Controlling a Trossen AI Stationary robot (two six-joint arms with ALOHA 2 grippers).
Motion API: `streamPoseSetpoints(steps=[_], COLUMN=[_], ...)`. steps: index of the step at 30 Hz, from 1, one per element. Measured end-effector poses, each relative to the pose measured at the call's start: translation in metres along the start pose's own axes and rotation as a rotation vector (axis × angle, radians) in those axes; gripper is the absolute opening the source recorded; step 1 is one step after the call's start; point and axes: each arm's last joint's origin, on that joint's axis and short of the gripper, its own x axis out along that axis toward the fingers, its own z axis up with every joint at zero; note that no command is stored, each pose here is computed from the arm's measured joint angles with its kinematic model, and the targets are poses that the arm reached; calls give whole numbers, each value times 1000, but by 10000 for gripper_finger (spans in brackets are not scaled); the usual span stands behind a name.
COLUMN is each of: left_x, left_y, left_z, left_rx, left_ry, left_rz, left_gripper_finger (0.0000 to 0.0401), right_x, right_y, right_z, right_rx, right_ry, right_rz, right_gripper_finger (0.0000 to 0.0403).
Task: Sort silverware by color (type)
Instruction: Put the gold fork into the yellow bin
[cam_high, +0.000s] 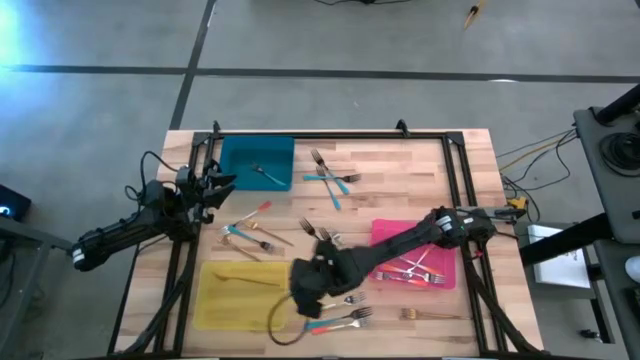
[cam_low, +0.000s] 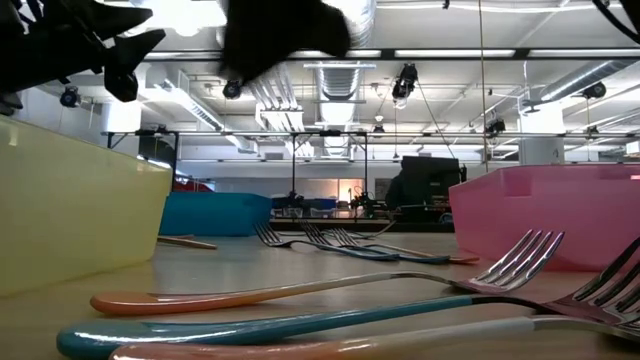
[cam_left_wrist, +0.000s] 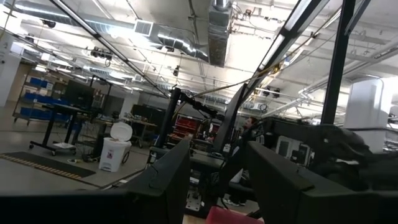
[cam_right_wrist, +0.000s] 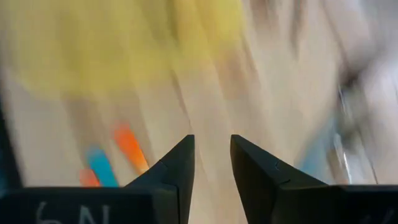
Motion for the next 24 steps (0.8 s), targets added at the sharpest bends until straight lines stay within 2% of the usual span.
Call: streamPoseSetpoints(steps=[5, 9, 14, 18, 24], left_x=[0, 0, 0, 0, 0], left_y=[0, 0, 0, 0, 0], left_z=[0, 0, 0, 0, 0], left_rx=[0, 0, 0, 0, 0], left_ry=[2, 2, 2, 2, 2], left_rz=[1, 1, 1, 1, 1], left_gripper_finger=[141, 141, 141, 141, 141], right_x=[-18, -28, -30, -26, -25], right_y=[12, 28, 54, 66, 77], right_z=[-49, -83, -123, -158, -194], right_rx=[63, 89, 24, 60, 120], right_ry=[226, 297, 390, 491, 598], right_rz=[-187, -284, -264, -288, -319], right_gripper_finger=[86, 88, 84, 82, 82])
